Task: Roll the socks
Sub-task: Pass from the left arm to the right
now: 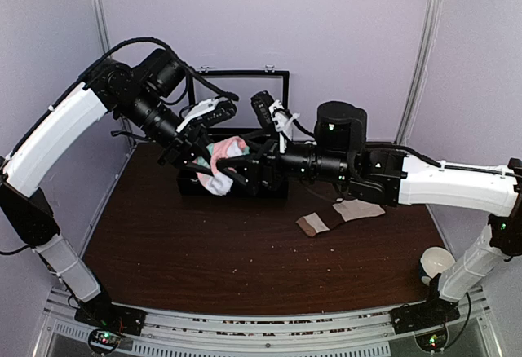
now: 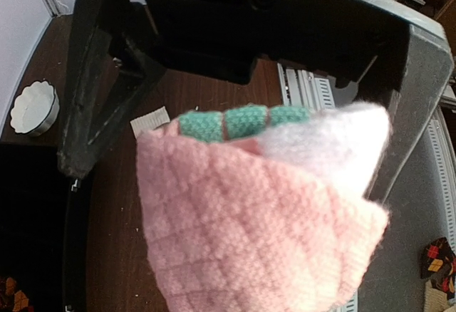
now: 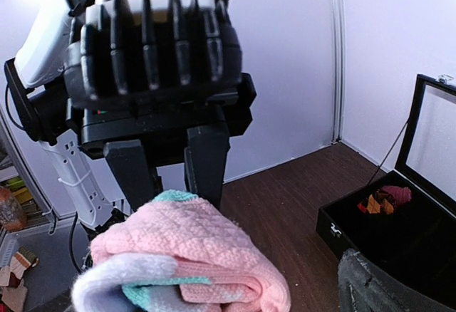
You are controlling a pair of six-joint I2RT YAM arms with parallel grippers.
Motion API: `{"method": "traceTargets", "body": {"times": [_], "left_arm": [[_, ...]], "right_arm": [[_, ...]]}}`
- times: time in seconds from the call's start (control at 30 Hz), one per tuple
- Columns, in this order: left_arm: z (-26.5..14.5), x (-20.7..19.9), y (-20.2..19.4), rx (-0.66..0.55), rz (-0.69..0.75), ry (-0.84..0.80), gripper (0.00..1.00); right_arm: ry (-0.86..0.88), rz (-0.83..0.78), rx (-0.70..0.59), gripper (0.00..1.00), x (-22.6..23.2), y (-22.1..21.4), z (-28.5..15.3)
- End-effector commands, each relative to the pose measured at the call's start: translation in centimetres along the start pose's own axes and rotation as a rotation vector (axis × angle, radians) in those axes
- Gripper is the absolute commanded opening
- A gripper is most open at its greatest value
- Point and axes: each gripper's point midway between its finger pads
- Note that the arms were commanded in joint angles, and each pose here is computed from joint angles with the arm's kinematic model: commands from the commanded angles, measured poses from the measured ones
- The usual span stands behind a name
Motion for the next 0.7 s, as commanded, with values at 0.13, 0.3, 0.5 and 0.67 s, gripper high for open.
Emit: {"method": "traceTargets", "body": {"times": [0.13, 0.3, 0.5, 0.67], "left_arm": [[-1.1, -3.8, 1.4, -0.064, 0.054, -0.166, 0.00], [-1.3, -4.2, 0.9, -0.046, 0.071, -0.171, 0.00], [-1.4, -4.6, 0.5, -0.030, 0.071, -0.194, 0.00], [-1.1, -3.1, 0.7, -0.019, 0.063, -0.122, 0.46]], "right_arm": [[0.200, -0.043, -0.042, 0.78, 3.1, 1.1, 0.0], [0.303, -0.047, 0.035, 0.14, 4.4, -0.5, 0.1], [0.306, -0.034, 0.061, 0.11, 4.5, -0.5, -0.5], [0.248, -0.033, 0.044, 0.00, 3.7, -0.3, -0.6]]}}
Point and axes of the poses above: each gripper's point midway between its finger pads, its own z axis out along the fingers, its own x axis along the line the jaws close on, y = z × x, and after that the axes turned 5 degrees about -z, right-handed
